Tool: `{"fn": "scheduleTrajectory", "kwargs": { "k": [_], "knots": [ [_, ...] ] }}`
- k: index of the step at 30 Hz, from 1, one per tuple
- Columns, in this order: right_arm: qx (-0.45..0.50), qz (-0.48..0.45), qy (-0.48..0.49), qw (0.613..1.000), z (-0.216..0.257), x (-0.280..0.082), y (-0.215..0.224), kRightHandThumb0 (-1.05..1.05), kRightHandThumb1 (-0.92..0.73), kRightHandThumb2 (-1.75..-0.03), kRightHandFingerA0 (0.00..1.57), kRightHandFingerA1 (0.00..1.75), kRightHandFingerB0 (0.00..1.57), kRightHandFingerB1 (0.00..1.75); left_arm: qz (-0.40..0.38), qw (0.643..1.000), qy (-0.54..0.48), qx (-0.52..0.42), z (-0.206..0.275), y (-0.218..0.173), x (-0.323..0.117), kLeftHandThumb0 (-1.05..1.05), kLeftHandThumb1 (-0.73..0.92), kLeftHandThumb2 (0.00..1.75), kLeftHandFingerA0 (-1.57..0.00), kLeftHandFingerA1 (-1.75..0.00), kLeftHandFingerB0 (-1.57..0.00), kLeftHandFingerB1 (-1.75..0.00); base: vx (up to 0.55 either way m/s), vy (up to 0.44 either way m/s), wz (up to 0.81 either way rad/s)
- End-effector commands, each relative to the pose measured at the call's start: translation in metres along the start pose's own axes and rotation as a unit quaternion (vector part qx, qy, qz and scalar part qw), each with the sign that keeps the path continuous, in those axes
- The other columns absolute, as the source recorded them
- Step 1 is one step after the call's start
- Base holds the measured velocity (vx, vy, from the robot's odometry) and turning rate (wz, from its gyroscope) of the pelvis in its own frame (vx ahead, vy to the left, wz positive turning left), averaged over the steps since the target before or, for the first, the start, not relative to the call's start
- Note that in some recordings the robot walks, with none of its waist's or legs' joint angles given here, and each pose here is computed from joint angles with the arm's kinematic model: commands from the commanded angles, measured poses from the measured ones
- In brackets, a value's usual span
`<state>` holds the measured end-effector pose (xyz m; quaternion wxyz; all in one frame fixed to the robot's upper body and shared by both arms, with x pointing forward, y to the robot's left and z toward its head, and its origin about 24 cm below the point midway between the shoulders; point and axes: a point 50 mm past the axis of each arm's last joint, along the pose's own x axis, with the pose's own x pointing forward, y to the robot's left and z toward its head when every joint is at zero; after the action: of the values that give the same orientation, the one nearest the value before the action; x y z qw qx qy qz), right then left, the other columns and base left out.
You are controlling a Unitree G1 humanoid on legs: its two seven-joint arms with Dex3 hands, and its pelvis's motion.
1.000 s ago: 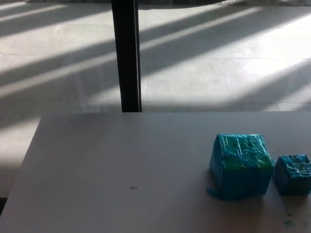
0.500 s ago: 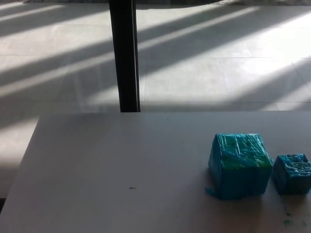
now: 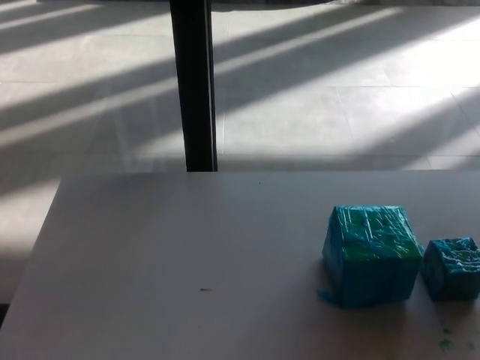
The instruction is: The robot uses its right hand to pick up the small cube kept on the middle on the desk and place it on the bigger cube kept next to it
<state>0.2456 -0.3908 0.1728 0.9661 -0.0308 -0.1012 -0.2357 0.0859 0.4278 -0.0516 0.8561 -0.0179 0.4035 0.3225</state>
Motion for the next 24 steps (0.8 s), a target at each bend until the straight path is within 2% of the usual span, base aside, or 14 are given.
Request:
{"fn": "scheduleTrajectory", "kwargs": {
  "k": [1, 2, 4, 5, 6, 9, 11, 12, 13, 14, 17, 20, 21, 24],
  "knots": [
    [-0.079, 0.137, 0.035, 0.987, -0.003, 0.002, 0.058, -0.67, -0.90, -0.67, 0.22, 0.46, 0.20, 0.29, 0.012, 1.000, 0.000, 0.000, 0.007, 0.011, -0.002, -0.76, 0.57, 0.99, -0.52, -0.66, -0.32, -0.53, 0.00, 0.000, 0.00],
    [-0.098, 0.150, 0.040, 0.983, -0.007, 0.002, 0.063, -0.68, -0.89, -0.67, 0.23, 0.46, 0.20, 0.30, 0.009, 1.000, 0.000, 0.003, 0.007, 0.011, -0.002, -0.77, 0.74, 0.62, -0.54, -0.58, -0.38, -0.42, 0.00, 0.000, 0.00],
    [-0.104, 0.171, 0.050, 0.978, -0.013, 0.003, 0.072, -0.69, -0.87, -0.66, 0.25, 0.48, 0.21, 0.30, 0.010, 1.000, -0.001, 0.004, 0.007, 0.011, -0.002, -0.77, 0.73, 0.61, -0.53, -0.57, -0.38, -0.42, 0.00, 0.000, 0.00],
    [-0.116, 0.178, 0.055, 0.976, -0.018, 0.002, 0.075, -0.69, -0.87, -0.66, 0.28, 0.46, 0.23, 0.31, 0.009, 1.000, -0.001, 0.007, 0.008, 0.011, -0.003, -0.76, 0.58, 1.00, -0.51, -0.66, -0.30, -0.53, 0.00, 0.000, 0.00],
    [-0.130, 0.188, 0.063, 0.971, -0.022, 0.003, 0.078, -0.73, -0.86, -0.66, 0.31, 0.45, 0.24, 0.30, 0.010, 1.000, -0.001, 0.007, 0.008, 0.012, -0.003, -0.77, 0.73, 0.62, -0.55, -0.58, -0.38, -0.42, 0.00, 0.000, 0.00],
    [-0.161, 0.216, 0.083, 0.960, -0.036, 0.000, 0.084, -0.71, -0.85, -0.66, 0.29, 0.47, 0.24, 0.30, 0.011, 1.000, 0.002, -0.001, 0.008, 0.011, -0.002, -0.76, 0.73, 0.61, -0.54, -0.57, -0.38, -0.42, 0.00, 0.000, 0.00],
    [-0.185, 0.243, 0.101, 0.947, -0.045, -0.002, 0.091, -0.72, -0.85, -0.66, 0.30, 0.46, 0.23, 0.30, 0.007, 1.000, 0.002, 0.002, 0.008, 0.011, -0.002, -0.77, 0.59, 1.01, -0.48, -0.64, -0.27, -0.52, 0.00, 0.000, 0.00],
    [-0.199, 0.255, 0.110, 0.940, -0.048, -0.003, 0.094, -0.72, -0.86, -0.66, 0.30, 0.45, 0.24, 0.30, 0.007, 1.000, 0.003, 0.003, 0.008, 0.011, -0.002, -0.78, 0.77, 0.63, -0.53, -0.56, -0.35, -0.41, 0.00, 0.000, 0.00],
    [-0.203, 0.264, 0.113, 0.936, -0.050, -0.004, 0.096, -0.73, -0.85, -0.66, 0.30, 0.48, 0.24, 0.31, 0.008, 1.000, 0.002, 0.005, 0.008, 0.011, -0.002, -0.84, 0.65, 1.03, -0.49, -0.64, -0.30, -0.53, 0.00, 0.000, 0.00],
    [-0.205, 0.272, 0.116, 0.933, -0.050, -0.005, 0.098, -0.73, -0.85, -0.66, 0.30, 0.48, 0.24, 0.31, 0.009, 1.000, 0.002, 0.006, 0.008, 0.011, -0.002, -0.84, 0.65, 1.03, -0.49, -0.64, -0.30, -0.53, 0.00, 0.000, 0.00],
    [-0.198, 0.287, 0.131, 0.928, -0.055, -0.006, 0.102, -0.71, -0.83, -0.65, 0.28, 0.48, 0.25, 0.31, 0.010, 1.000, -0.002, -0.014, 0.008, 0.012, -0.002, -0.82, 0.62, 1.02, -0.51, -0.68, -0.32, -0.55, 0.00, 0.000, 0.00],
    [-0.221, 0.300, 0.147, 0.916, -0.063, -0.007, 0.105, -0.66, -0.81, -0.65, 0.24, 0.43, 0.24, 0.31, 0.009, 1.000, 0.001, -0.005, 0.007, 0.013, -0.003, -0.78, 0.78, 0.63, -0.53, -0.56, -0.37, -0.42, 0.00, 0.000, 0.00],
    [-0.235, 0.306, 0.154, 0.910, -0.066, -0.006, 0.106, -0.68, -0.78, -0.63, 0.24, 0.41, 0.22, 0.29, 0.015, 1.000, 0.004, -0.001, 0.007, 0.012, -0.002, -0.77, 0.60, 1.02, -0.51, -0.65, -0.32, -0.53, 0.00, 0.000, 0.00],
    [-0.267, 0.317, 0.160, 0.896, -0.067, -0.001, 0.109, -0.68, -0.78, -0.63, 0.20, 0.37, 0.19, 0.27, 0.013, 1.000, 0.003, 0.003, 0.007, 0.011, -0.002, -0.82, 0.62, 1.01, -0.53, -0.66, -0.34, -0.54, 0.00, 0.000, 0.00]
  ]
}}
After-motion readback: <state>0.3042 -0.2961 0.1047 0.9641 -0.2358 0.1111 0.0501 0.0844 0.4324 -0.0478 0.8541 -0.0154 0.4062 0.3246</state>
